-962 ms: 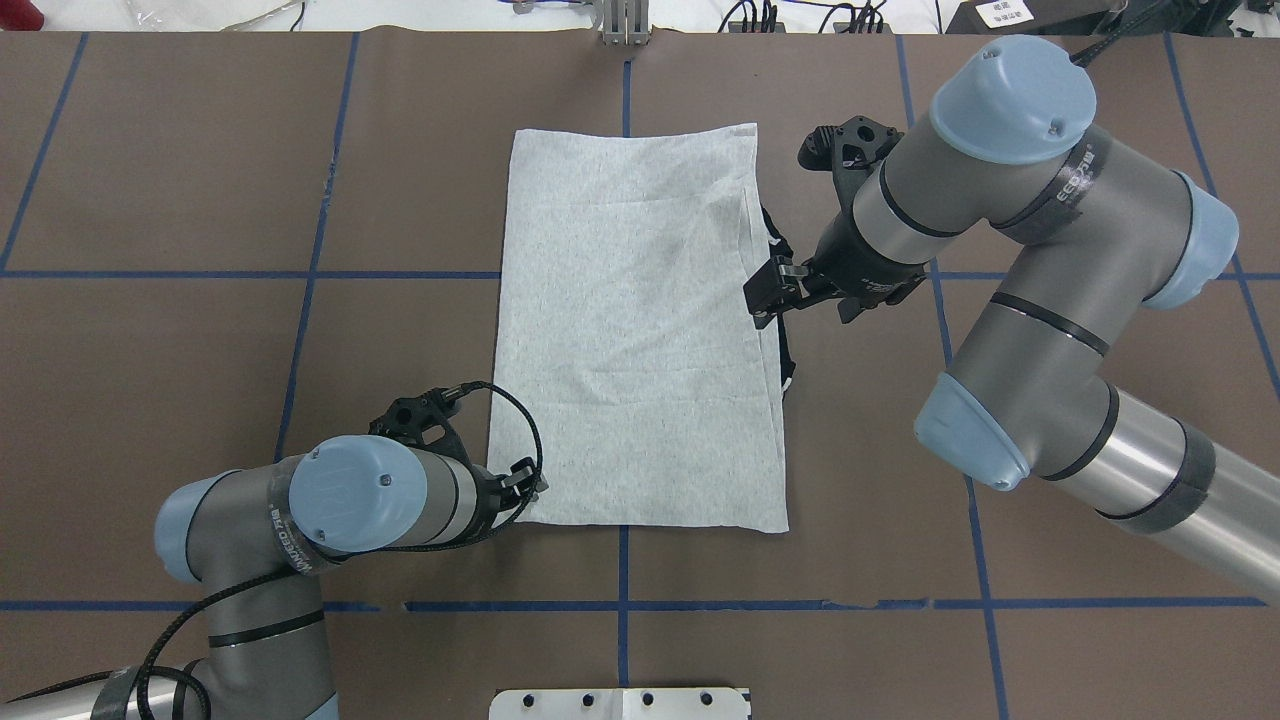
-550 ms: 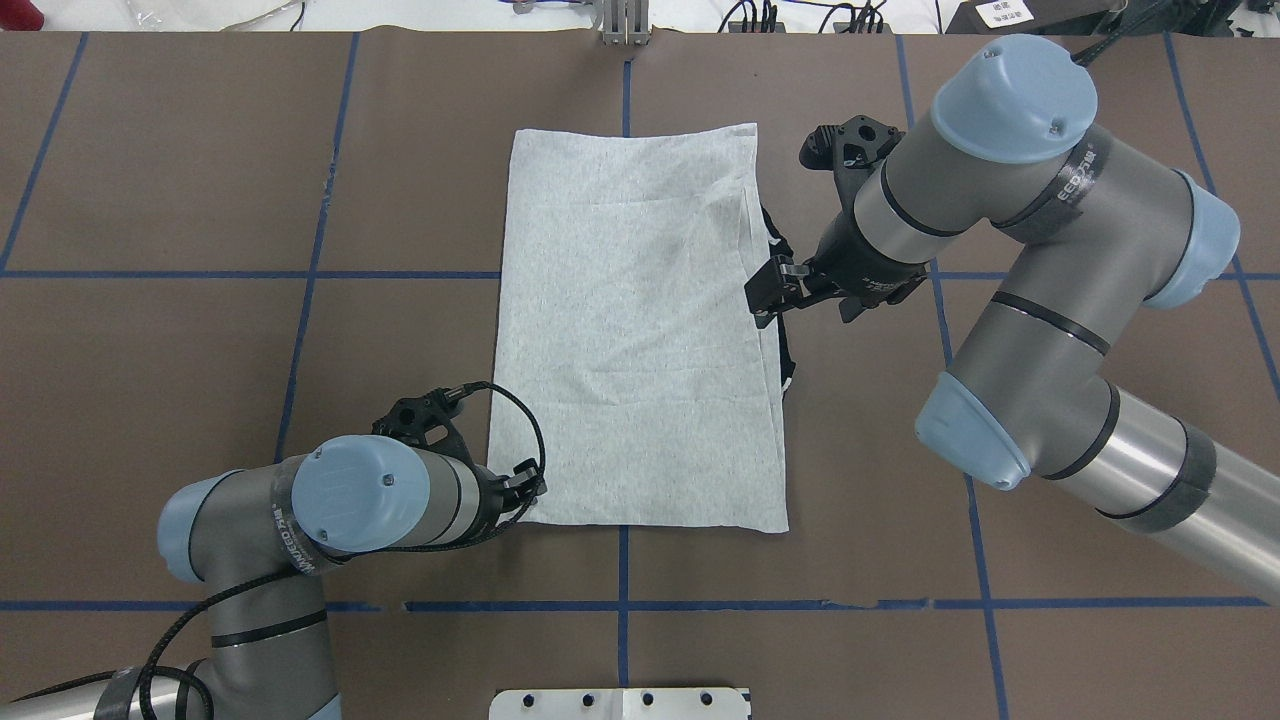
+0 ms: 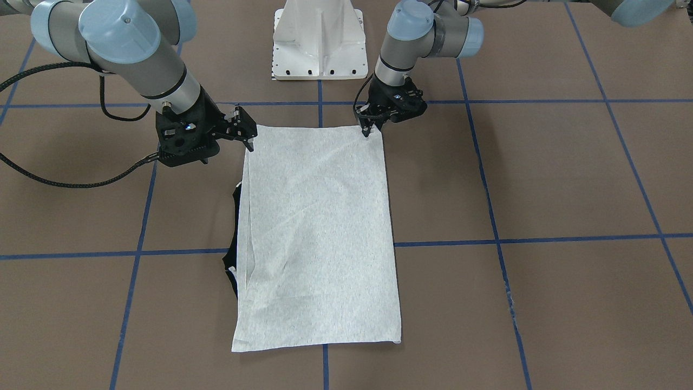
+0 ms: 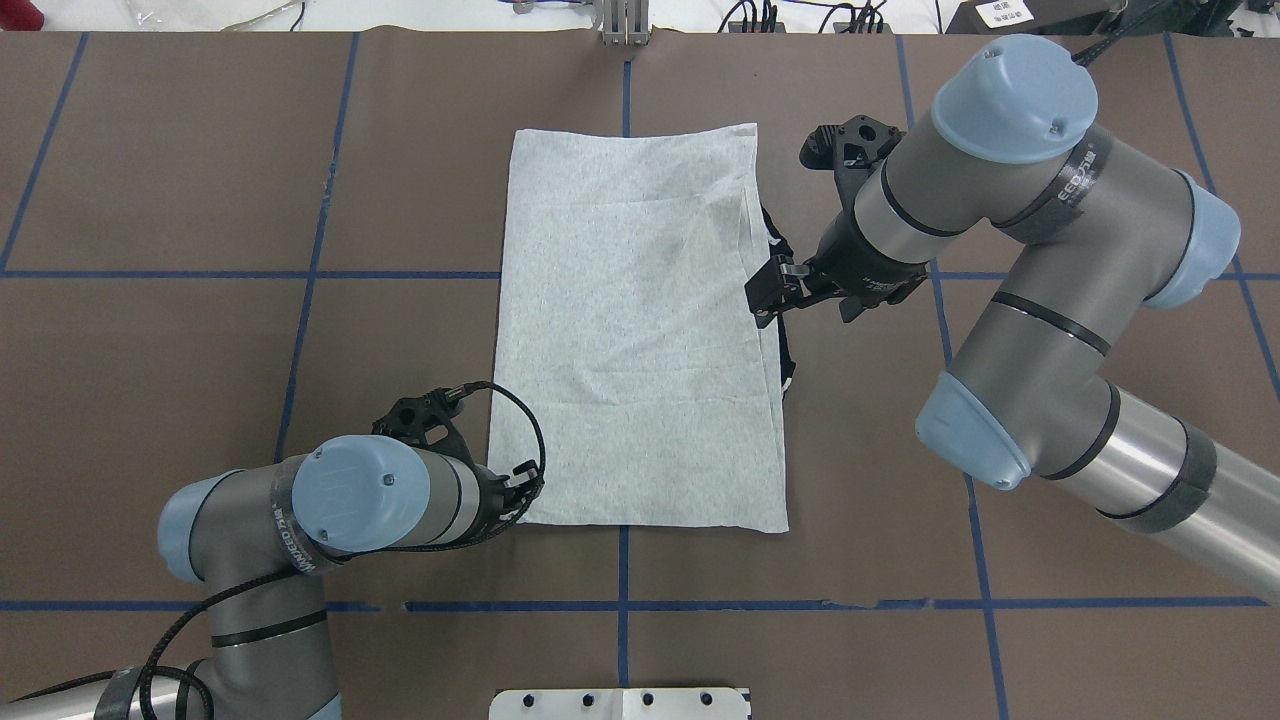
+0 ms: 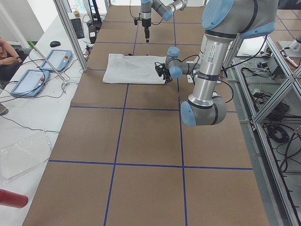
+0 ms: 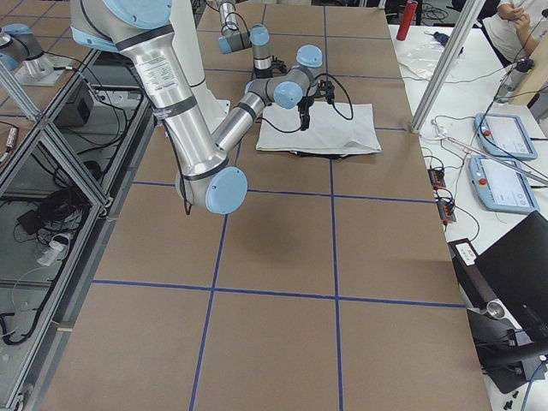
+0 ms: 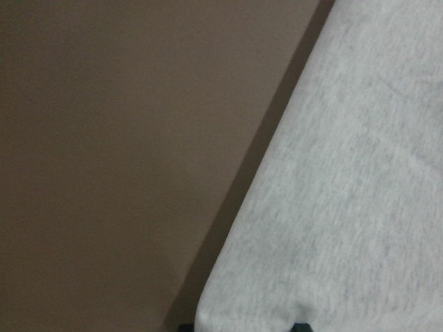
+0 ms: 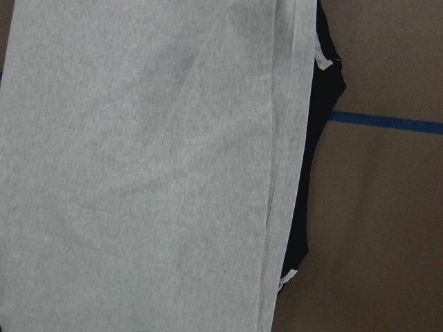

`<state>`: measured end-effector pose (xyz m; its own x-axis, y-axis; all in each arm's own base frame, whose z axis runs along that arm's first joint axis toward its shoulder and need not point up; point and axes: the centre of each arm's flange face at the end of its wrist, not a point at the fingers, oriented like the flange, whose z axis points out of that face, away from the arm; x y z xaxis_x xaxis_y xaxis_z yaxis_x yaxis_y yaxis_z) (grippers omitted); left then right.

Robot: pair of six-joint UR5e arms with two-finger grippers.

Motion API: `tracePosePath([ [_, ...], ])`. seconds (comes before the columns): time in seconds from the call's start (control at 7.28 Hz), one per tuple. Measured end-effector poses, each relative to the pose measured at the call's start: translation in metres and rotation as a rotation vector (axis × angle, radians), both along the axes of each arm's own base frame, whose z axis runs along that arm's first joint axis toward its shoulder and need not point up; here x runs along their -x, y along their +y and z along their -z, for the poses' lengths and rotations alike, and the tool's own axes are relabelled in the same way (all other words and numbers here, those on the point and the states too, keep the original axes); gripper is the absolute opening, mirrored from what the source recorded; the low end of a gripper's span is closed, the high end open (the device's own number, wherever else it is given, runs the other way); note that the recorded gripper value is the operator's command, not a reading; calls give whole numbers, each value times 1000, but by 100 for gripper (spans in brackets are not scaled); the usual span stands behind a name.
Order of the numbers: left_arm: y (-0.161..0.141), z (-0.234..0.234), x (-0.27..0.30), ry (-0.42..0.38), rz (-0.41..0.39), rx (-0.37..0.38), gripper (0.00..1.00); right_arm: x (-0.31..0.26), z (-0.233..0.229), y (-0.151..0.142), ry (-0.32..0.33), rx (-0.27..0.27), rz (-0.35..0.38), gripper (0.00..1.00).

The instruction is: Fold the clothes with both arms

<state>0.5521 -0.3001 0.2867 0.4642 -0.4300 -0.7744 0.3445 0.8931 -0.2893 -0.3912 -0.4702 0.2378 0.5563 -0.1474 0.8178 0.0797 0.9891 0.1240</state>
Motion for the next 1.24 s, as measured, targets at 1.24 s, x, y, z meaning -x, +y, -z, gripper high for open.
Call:
tracePosePath([
  [1.24, 9, 34, 22, 74, -11, 3, 0, 78, 1, 120, 42, 398, -262, 100],
])
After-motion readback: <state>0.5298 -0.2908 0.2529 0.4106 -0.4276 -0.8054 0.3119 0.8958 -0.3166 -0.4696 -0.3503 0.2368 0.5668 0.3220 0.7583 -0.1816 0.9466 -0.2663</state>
